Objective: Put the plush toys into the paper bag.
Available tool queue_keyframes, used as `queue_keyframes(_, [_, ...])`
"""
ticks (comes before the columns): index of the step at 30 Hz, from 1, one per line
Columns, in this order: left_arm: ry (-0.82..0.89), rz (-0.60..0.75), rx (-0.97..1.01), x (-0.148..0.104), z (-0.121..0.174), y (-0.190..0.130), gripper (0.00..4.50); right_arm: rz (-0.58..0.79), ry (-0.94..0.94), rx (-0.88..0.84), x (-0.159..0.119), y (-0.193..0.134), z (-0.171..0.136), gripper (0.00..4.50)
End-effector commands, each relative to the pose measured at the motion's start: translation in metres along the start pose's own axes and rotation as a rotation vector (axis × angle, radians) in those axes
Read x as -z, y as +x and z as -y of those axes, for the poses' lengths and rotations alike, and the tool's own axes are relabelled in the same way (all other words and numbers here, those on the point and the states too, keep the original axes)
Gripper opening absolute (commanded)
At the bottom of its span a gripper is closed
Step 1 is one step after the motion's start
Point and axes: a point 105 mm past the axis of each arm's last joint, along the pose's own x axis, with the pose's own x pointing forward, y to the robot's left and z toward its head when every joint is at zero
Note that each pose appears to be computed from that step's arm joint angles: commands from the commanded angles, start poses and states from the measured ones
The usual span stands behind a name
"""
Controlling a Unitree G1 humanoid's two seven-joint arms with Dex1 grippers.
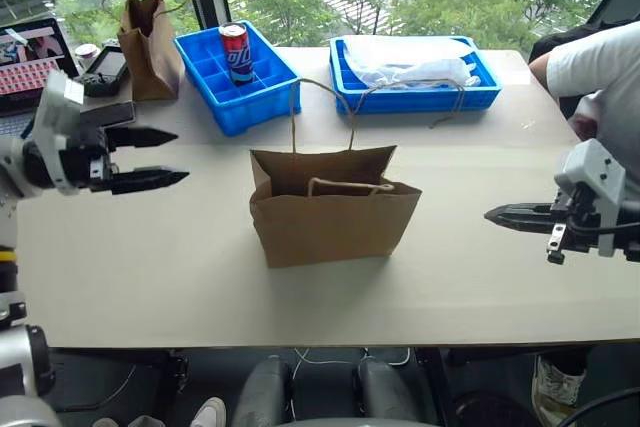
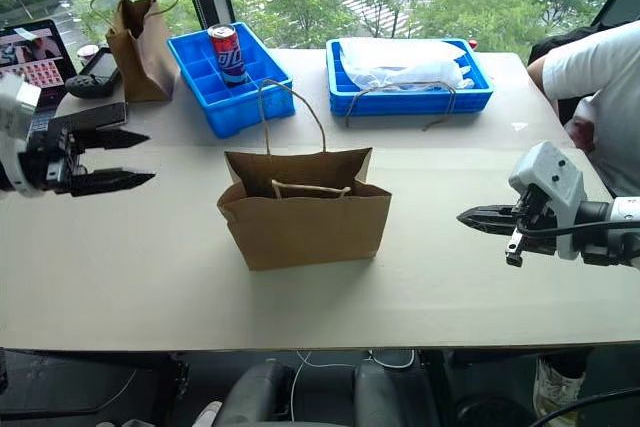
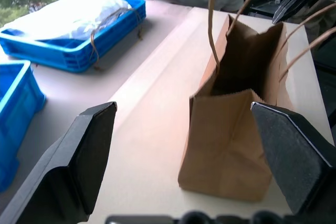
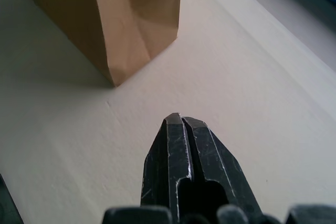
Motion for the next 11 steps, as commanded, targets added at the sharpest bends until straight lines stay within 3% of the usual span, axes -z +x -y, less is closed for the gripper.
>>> queue_keyframes(1, [0.064,-0.082,-0.188,0.009,-0.004,-0.02,4.4,0.085,-0.055,-0.031,-0.019,-0.009,-0.002,0.0])
queue_keyframes(4, [0.1,-0.142,-0.226,0.025,0.004,-0.023,4.4,0.1,-0.062,-0.046,-0.019,-0.01,-0.003,0.0])
queue_keyframes(11, [0.159,-0.13,-0.197,0.028,0.01,-0.009,4.4,0.101,-0.055,-0.036,-0.014,-0.004,-0.001,0.0])
